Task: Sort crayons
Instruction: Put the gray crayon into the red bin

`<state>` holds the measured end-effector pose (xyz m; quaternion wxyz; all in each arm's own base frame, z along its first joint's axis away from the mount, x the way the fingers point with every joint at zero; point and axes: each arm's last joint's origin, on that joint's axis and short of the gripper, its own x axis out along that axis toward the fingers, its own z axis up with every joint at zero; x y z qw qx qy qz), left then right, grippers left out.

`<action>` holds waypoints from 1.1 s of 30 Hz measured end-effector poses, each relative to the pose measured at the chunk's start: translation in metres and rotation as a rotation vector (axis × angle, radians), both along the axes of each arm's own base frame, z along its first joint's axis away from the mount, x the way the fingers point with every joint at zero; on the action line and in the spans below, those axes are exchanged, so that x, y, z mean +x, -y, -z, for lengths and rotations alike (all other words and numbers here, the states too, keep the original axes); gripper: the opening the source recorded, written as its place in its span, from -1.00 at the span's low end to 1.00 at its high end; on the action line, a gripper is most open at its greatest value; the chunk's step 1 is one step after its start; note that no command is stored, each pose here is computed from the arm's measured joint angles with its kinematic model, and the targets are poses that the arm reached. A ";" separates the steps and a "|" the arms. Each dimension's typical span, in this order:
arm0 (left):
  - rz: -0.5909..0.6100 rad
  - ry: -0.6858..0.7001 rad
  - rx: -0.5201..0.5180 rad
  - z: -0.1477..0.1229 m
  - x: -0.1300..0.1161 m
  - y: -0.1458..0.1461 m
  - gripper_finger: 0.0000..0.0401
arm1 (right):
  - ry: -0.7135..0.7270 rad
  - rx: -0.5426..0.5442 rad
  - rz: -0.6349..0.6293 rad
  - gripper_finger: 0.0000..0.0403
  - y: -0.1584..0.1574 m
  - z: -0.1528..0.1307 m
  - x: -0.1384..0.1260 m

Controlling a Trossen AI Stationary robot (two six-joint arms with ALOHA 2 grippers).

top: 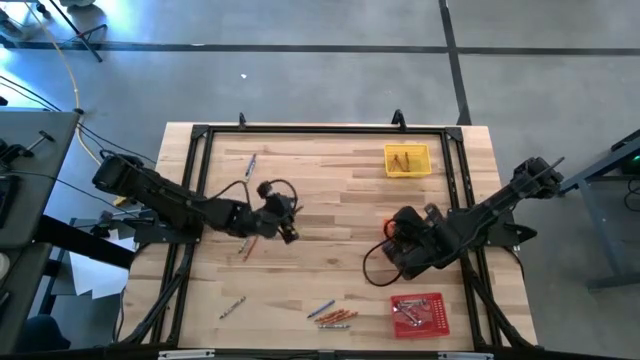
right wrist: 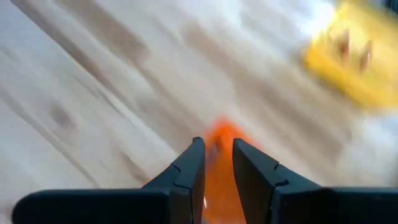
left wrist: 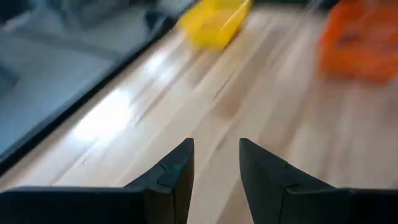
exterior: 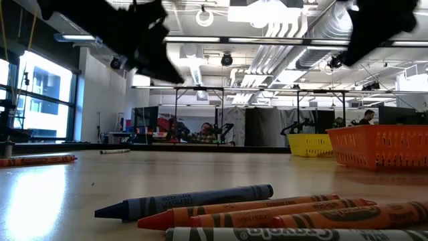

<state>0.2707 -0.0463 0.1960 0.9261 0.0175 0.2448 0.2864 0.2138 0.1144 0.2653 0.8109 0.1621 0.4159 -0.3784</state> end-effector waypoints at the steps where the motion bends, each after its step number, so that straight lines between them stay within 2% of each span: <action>1: -0.025 -0.037 -0.017 0.002 -0.003 -0.005 -0.43 | 0.042 -0.033 -0.024 -0.64 -0.001 -0.008 0.004; 6: -0.167 -0.334 -0.121 0.022 -0.028 -0.037 -0.43 | 0.170 -0.205 -0.119 -0.64 -0.004 -0.039 0.016; 10: -0.310 -0.566 -0.181 0.031 -0.052 -0.058 -0.43 | 0.206 -0.339 -0.145 -0.64 0.000 -0.050 0.022; 14: -0.424 -0.694 -0.206 0.033 -0.067 -0.078 -0.43 | 0.190 -0.413 -0.135 -0.64 0.008 -0.051 0.026; 18: -0.526 -0.665 -0.244 0.032 -0.070 -0.100 -0.43 | 0.156 -0.439 -0.122 -0.64 0.018 -0.052 0.030; 22: -0.627 -0.518 -0.301 0.031 -0.066 -0.124 -0.43 | 0.127 -0.457 -0.109 -0.64 0.027 -0.052 0.033; 25: -0.628 -0.473 -0.344 0.030 -0.066 -0.138 -0.43 | 0.112 -0.460 -0.102 -0.64 0.031 -0.051 0.035; 33: -0.658 -0.488 -0.446 0.032 -0.080 -0.168 -0.43 | 0.084 -0.458 -0.121 -0.64 0.033 -0.051 0.036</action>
